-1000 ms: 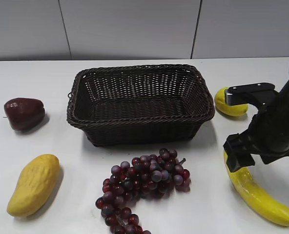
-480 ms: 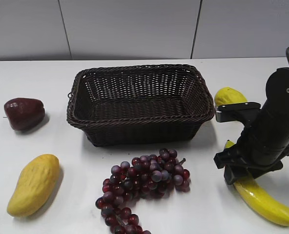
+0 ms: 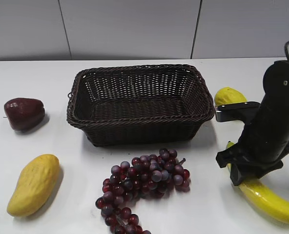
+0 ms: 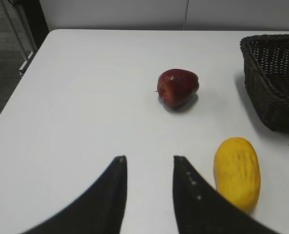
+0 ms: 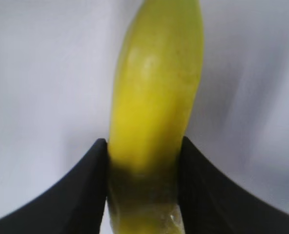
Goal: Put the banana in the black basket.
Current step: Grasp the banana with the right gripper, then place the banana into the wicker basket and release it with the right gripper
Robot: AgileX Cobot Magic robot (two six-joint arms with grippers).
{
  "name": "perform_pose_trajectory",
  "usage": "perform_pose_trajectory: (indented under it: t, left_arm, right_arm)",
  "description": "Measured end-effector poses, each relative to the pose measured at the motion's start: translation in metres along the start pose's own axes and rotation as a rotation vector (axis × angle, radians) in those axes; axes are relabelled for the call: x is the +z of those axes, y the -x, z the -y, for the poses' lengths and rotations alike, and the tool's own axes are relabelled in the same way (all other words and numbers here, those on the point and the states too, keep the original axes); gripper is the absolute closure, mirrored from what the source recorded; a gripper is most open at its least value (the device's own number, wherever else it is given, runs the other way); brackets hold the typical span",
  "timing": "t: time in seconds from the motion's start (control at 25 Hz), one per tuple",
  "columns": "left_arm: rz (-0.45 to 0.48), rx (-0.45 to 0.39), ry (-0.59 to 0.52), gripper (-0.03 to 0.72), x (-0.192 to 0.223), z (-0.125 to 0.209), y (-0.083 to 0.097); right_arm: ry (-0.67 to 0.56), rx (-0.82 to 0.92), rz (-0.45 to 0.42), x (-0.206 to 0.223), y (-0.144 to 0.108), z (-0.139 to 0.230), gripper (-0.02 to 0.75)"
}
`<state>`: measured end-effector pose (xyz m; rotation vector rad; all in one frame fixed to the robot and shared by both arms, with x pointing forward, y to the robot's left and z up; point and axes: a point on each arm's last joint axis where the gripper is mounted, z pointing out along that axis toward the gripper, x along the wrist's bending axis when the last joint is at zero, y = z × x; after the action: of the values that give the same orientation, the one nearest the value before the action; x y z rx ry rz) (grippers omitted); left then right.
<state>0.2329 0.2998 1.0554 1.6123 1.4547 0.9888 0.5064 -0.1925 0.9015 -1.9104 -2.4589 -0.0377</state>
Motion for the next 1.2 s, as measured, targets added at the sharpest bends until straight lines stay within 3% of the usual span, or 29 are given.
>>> perform_pose_trajectory:
  t: [0.2, 0.36, 0.64, 0.8, 1.0, 1.2]
  left_arm:
    - [0.000, 0.000, 0.000, 0.452, 0.000, 0.000, 0.000]
    - [0.000, 0.000, 0.000, 0.452, 0.000, 0.000, 0.000]
    - [0.000, 0.000, 0.000, 0.452, 0.000, 0.000, 0.000]
    - [0.000, 0.000, 0.000, 0.452, 0.000, 0.000, 0.000]
    - [0.000, 0.000, 0.000, 0.452, 0.000, 0.000, 0.000]
    - [0.000, 0.000, 0.000, 0.452, 0.000, 0.000, 0.000]
  right_arm:
    - [-0.115, -0.025, 0.031, -0.029, -0.001, -0.012, 0.396]
    - [-0.084, -0.028, 0.025, -0.073, -0.004, -0.028, 0.396]
    - [0.180, 0.003, -0.179, -0.160, -0.030, -0.067, 0.396]
    - [0.399, -0.062, -0.263, -0.201, -0.057, -0.082, 0.396]
    - [0.666, -0.211, -0.294, -0.219, -0.091, -0.095, 0.396]
    - [0.744, -0.319, -0.275, -0.199, -0.112, -0.113, 0.396]
